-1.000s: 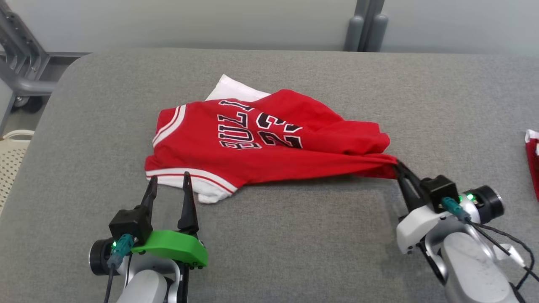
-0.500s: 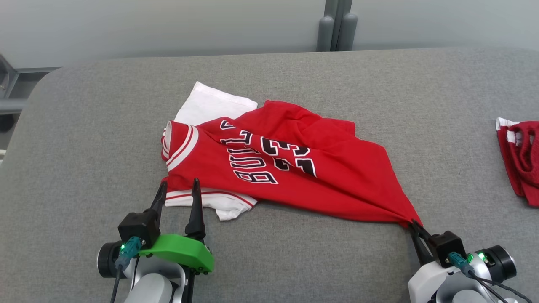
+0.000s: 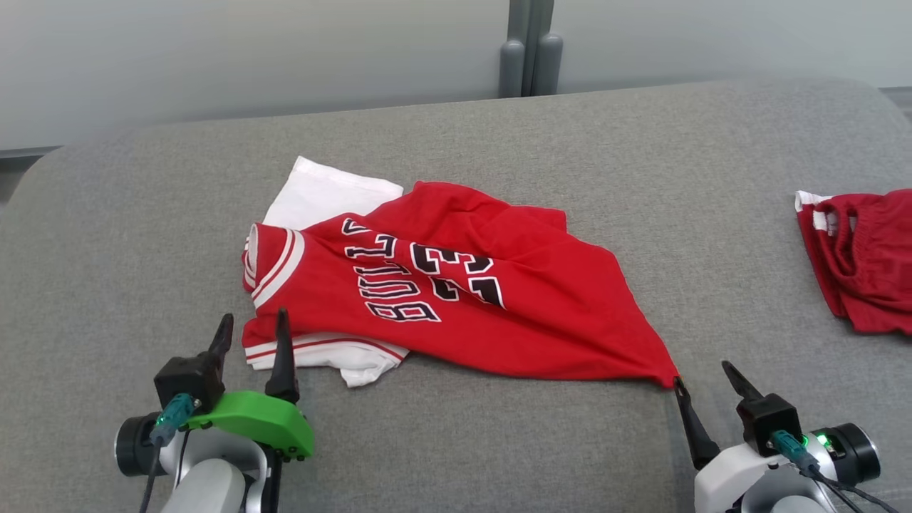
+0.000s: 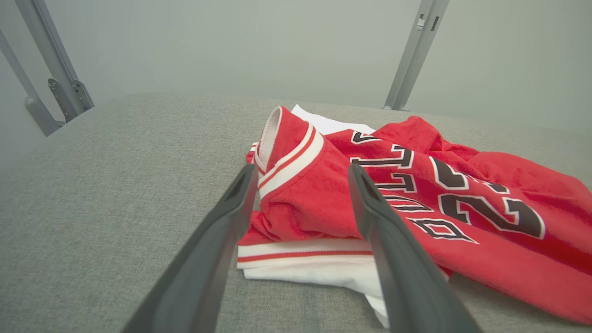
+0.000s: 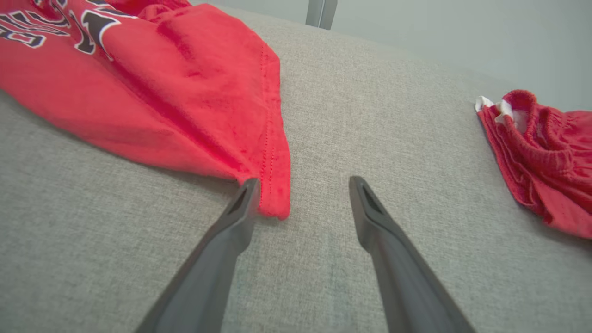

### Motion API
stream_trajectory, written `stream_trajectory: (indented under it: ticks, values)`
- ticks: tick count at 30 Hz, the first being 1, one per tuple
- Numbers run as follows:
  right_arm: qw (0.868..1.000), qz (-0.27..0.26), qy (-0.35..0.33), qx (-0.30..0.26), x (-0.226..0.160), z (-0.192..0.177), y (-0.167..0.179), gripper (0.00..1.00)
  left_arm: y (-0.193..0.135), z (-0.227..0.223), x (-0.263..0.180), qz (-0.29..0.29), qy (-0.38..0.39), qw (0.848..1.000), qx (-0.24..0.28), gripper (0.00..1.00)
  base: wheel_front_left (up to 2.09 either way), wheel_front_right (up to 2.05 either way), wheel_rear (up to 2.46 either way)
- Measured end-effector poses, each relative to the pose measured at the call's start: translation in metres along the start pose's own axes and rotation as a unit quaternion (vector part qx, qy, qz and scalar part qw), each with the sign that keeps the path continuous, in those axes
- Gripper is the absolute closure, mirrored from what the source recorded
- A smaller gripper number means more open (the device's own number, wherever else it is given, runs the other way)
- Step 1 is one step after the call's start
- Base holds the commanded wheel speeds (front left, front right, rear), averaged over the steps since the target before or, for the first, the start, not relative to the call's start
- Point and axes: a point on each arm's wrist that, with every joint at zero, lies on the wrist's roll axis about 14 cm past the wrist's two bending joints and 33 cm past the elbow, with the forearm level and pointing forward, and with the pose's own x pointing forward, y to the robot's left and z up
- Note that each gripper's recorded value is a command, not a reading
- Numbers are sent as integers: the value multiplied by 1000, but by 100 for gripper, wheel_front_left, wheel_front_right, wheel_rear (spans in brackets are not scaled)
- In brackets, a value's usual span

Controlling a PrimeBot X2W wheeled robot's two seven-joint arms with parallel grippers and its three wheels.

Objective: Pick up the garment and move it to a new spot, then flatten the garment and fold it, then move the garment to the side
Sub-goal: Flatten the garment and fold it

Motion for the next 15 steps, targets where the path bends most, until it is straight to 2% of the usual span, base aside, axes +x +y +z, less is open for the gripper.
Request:
stream_trajectory:
  ticks: [6, 15]
  values:
    - [997, -44, -56, 25, -12, 31, -24, 0, 6, -7, 11, -12, 31, 999, 29, 0, 0, 0, 0]
    - [987, -79, -137, 21, -26, 80, -48, 0, 7, -30, 33, -27, 102, 993, 46, 0, 0, 0, 0]
